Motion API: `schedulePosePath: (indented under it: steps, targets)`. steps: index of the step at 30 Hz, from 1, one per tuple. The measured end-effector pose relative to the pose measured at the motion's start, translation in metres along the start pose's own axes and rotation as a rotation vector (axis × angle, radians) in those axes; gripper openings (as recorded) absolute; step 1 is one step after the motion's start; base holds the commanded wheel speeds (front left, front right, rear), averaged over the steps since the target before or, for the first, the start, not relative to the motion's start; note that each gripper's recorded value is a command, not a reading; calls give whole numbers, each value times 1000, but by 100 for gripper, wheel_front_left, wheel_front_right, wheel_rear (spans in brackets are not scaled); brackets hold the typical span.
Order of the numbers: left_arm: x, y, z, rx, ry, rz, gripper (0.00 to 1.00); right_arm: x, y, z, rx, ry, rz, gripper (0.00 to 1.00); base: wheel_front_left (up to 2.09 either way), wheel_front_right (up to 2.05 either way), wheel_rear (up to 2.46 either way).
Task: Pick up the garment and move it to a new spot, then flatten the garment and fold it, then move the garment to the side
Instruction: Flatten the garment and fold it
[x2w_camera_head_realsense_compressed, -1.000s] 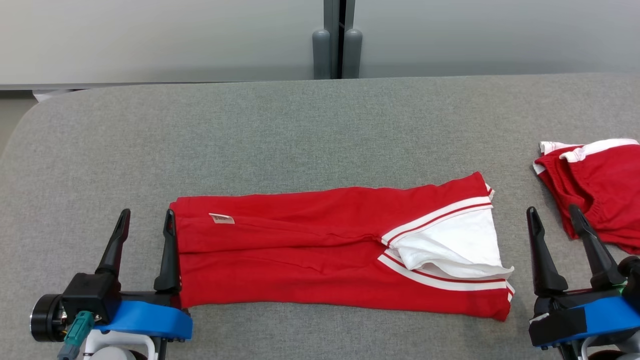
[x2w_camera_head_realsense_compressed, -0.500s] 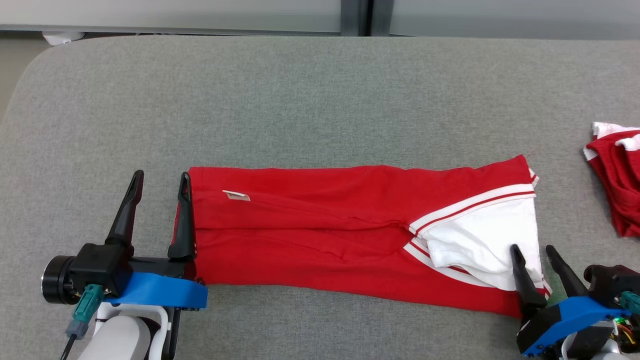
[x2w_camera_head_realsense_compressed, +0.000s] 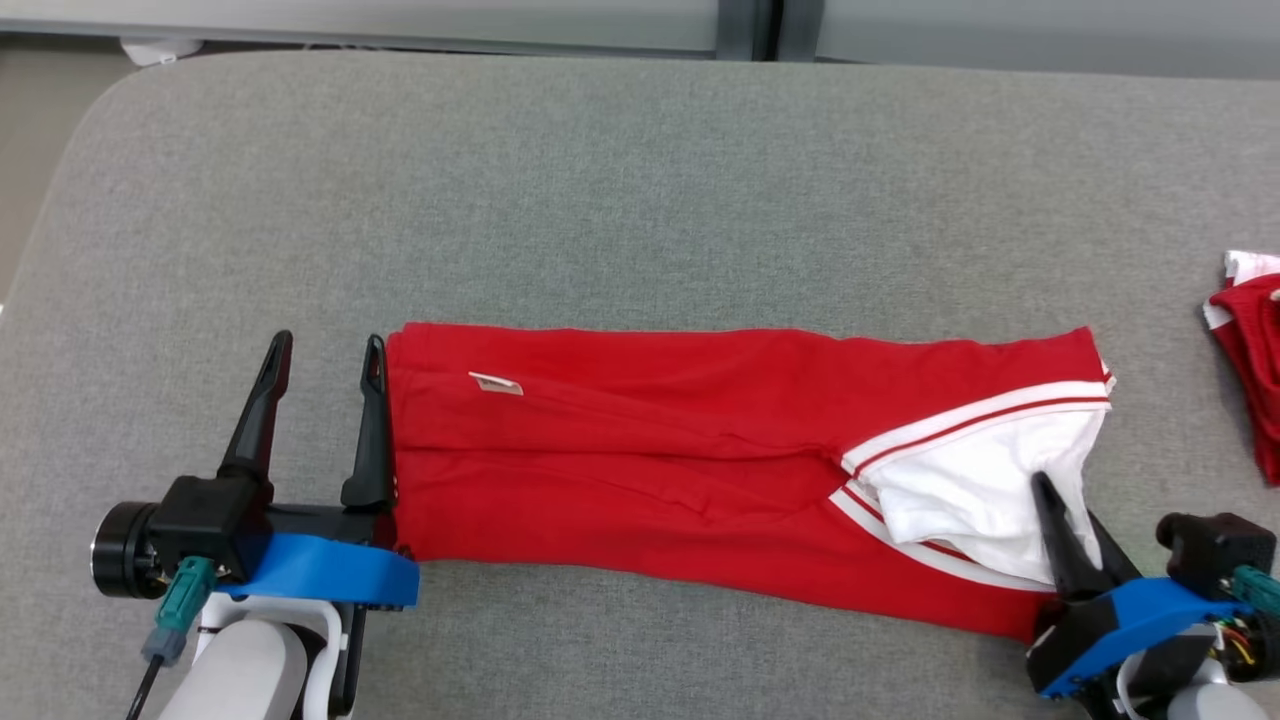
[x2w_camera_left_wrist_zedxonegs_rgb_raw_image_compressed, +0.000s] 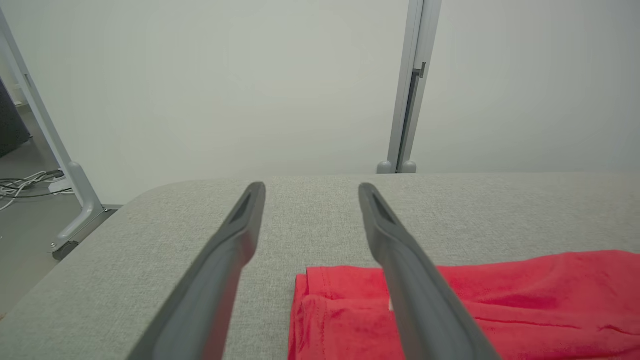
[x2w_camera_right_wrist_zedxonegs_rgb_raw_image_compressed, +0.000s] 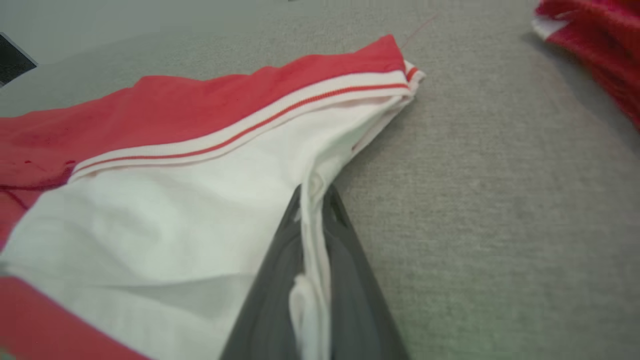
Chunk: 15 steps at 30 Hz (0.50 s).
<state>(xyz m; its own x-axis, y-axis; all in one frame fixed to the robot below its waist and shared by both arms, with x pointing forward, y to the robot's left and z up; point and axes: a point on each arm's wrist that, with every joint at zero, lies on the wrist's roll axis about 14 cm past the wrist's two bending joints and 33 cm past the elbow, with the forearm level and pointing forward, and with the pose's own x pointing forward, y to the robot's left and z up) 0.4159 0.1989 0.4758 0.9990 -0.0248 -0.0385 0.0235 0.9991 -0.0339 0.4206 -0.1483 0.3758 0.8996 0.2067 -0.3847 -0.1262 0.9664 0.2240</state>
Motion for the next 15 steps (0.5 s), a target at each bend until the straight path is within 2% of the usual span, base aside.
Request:
schedulePosePath:
  steps: [8,12,15]
  targets:
    - [-11,-9,11,-6,-29,-25,100,-33,-43,31,-54,-74,-106,0,0,0,0]
    - [-15,-13,18,-8,-47,-35,100,-41,-51,42,-80,-84,-122,0,0,0,0]
    - [-19,-15,20,-12,-52,-38,100,-41,-42,52,-103,-94,-93,0,0,0,0]
